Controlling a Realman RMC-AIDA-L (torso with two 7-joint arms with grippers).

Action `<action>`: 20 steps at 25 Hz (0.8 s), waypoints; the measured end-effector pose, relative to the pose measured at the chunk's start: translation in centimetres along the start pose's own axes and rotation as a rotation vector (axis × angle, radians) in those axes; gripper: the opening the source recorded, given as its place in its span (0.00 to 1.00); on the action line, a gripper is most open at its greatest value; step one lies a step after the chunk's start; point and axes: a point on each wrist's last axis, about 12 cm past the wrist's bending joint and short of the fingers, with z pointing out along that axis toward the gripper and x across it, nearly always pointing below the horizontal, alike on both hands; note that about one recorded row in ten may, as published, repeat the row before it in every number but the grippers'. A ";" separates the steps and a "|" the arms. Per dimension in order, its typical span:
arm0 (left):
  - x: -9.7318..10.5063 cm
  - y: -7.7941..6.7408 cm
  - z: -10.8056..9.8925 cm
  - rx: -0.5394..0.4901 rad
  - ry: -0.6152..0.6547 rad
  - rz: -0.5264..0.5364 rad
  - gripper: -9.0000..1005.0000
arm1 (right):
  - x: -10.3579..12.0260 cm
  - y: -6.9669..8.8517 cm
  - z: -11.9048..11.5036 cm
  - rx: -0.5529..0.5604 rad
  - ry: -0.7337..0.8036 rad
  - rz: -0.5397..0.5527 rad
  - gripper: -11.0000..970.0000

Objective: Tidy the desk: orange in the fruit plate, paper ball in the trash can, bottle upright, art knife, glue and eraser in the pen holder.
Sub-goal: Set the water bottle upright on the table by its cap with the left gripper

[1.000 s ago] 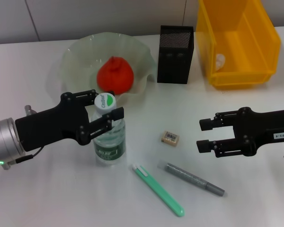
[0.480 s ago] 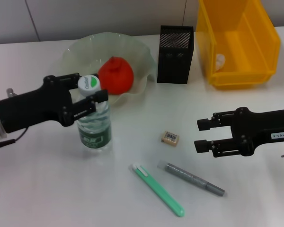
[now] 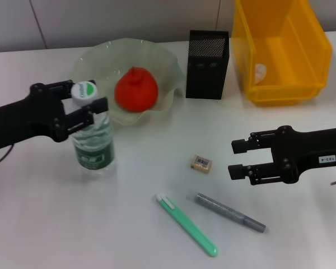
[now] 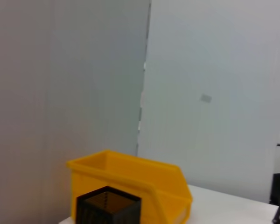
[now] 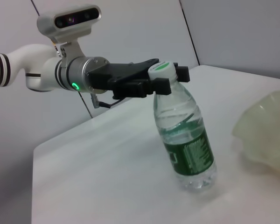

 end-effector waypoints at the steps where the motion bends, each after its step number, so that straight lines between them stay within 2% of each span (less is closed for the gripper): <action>1: 0.0 0.0 -0.2 -0.007 -0.001 0.001 0.44 | -0.1 0.0 0.1 -0.002 0.000 -0.001 0.69; 8: 0.6 0.6 -2.1 -0.117 -0.009 -0.015 0.44 | -0.2 -0.1 0.4 -0.012 0.000 -0.012 0.69; 20: 1.3 0.6 -2.7 -0.194 -0.032 -0.035 0.44 | -0.4 -0.4 0.9 -0.017 0.003 -0.016 0.69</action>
